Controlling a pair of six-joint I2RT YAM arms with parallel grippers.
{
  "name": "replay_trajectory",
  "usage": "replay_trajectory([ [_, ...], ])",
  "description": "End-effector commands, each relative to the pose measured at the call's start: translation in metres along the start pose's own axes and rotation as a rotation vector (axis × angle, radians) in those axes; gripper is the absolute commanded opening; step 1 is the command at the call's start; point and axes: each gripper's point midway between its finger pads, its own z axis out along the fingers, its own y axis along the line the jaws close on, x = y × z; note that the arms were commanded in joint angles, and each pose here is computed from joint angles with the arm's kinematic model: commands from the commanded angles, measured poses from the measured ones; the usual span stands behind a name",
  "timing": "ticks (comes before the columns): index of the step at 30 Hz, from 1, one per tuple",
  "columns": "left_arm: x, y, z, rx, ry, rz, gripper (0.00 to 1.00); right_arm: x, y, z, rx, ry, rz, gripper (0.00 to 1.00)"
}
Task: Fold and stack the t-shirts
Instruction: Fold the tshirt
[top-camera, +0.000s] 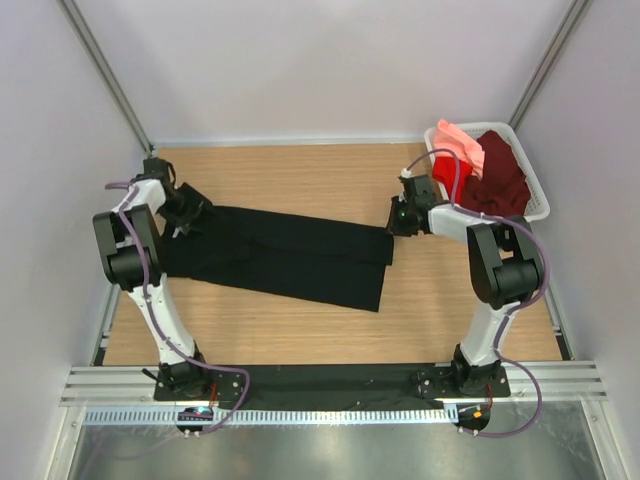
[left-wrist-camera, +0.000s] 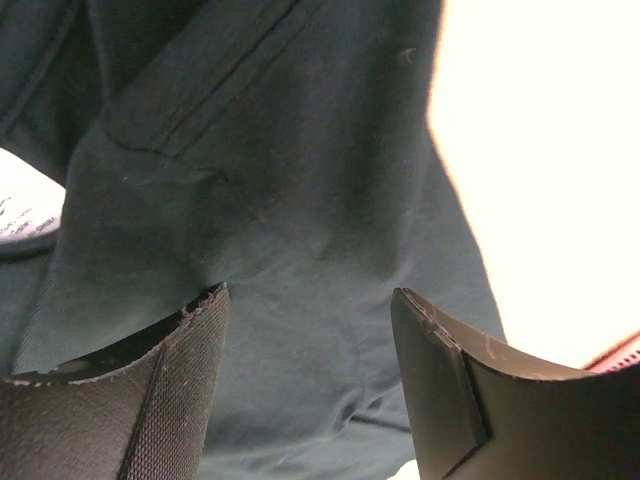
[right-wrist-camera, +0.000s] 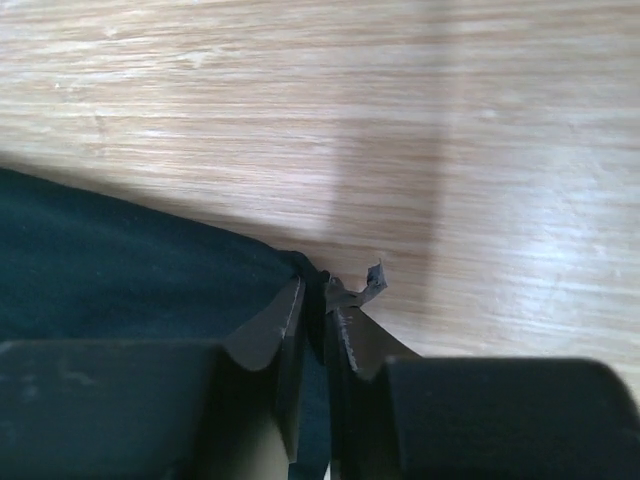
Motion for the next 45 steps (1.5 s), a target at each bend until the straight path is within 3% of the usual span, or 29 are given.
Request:
replay_trajectory([
  [1,-0.025,-0.076,-0.006,0.231,-0.078,0.146,0.68,0.002,-0.022,-0.023,0.114,-0.001,0.072,0.22],
  [6,-0.029,-0.117,-0.058,0.338,-0.152,0.246,0.69,0.000,-0.030,-0.069,0.207,-0.007,0.107,0.41],
  [11,-0.030,-0.068,-0.084,0.093,-0.264,0.261,0.69,0.003,0.002,-0.089,0.088,0.001,0.090,0.44],
  [19,0.007,-0.005,-0.057,-0.049,-0.186,0.216,0.65,0.001,0.059,-0.079,-0.059,-0.002,-0.026,0.40],
  [21,0.010,0.015,-0.044,-0.123,-0.163,0.168,0.59,0.006,0.071,-0.067,-0.081,0.022,-0.055,0.40],
  [25,0.013,0.023,-0.018,-0.134,-0.117,0.127,0.55,0.029,0.066,-0.047,-0.009,0.059,-0.058,0.39],
  [33,-0.011,-0.019,0.032,-0.019,-0.119,0.154,0.55,0.088,0.030,-0.049,0.193,0.037,-0.006,0.38],
  [38,-0.027,-0.109,0.054,0.240,-0.069,0.208,0.57,0.132,0.054,-0.079,0.149,0.038,0.010,0.39],
  [40,-0.029,-0.145,0.052,0.334,-0.036,0.243,0.57,0.137,0.068,-0.097,0.131,0.025,0.002,0.40],
  [45,-0.039,-0.164,0.008,0.354,-0.098,0.266,0.60,0.120,0.085,-0.127,0.077,-0.003,-0.016,0.43],
])
